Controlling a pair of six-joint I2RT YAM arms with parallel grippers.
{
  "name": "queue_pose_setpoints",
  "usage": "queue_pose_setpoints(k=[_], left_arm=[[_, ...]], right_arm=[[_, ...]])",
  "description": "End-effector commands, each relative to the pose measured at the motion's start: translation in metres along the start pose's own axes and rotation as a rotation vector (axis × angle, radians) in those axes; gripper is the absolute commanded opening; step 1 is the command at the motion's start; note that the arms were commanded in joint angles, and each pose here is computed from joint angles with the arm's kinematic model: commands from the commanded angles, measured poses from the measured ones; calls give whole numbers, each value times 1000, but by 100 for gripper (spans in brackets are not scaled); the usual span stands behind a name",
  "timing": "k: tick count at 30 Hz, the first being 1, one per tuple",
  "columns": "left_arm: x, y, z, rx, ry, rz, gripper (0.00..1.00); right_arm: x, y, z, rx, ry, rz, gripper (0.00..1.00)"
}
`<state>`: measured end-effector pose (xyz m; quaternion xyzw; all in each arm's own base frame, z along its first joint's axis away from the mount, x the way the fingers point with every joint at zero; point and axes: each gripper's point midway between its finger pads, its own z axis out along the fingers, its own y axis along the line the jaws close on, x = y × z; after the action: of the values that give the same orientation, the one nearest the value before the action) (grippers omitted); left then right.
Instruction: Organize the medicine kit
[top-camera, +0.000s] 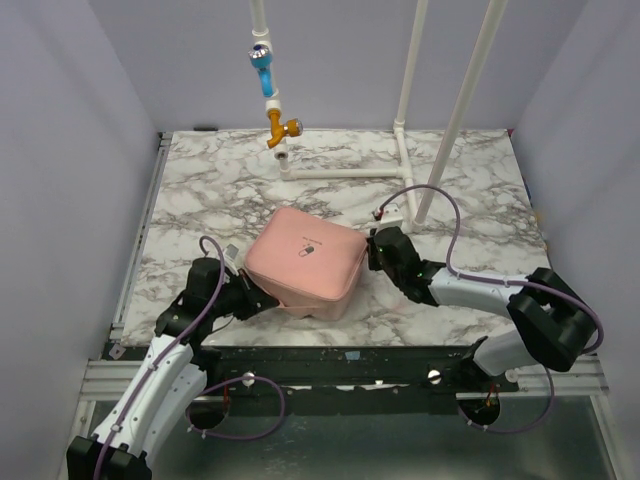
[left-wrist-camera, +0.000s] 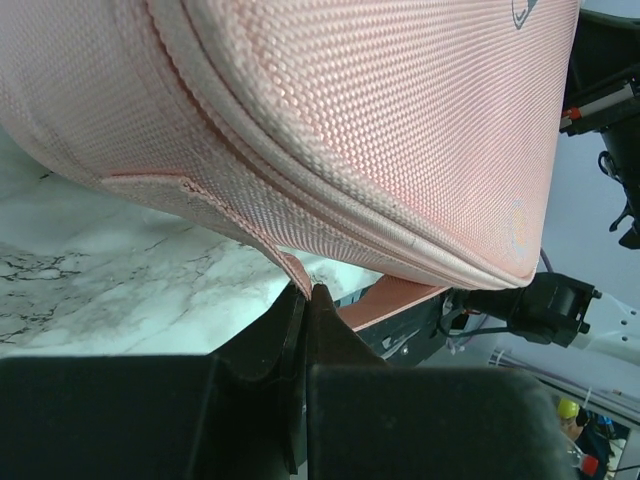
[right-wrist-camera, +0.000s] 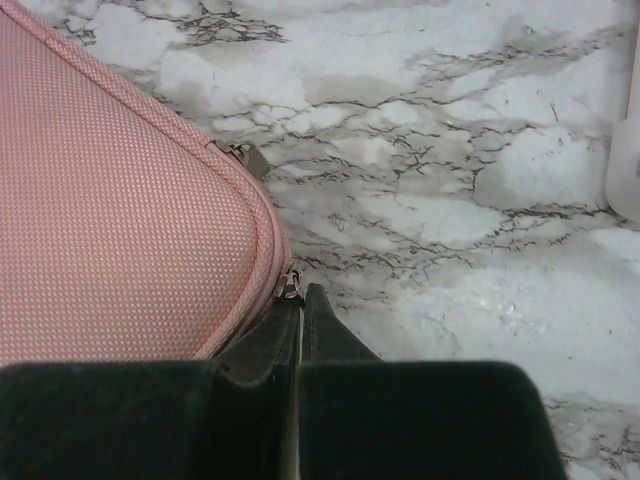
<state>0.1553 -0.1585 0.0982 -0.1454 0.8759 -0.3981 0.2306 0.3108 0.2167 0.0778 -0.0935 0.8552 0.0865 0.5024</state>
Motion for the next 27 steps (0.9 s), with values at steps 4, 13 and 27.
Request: queue_pose_setpoints(k=[4, 13, 27], left_arm=[[8, 2, 0, 7, 42, 7, 0], [-4, -1, 9, 11, 12, -20, 0], [-31, -16, 30, 17, 24, 13, 0]], right_arm=[[-19, -27, 15, 113, -25, 17, 1], [0, -34, 1, 139, 69, 54, 35], [-7, -27, -45, 80, 180, 139, 63]])
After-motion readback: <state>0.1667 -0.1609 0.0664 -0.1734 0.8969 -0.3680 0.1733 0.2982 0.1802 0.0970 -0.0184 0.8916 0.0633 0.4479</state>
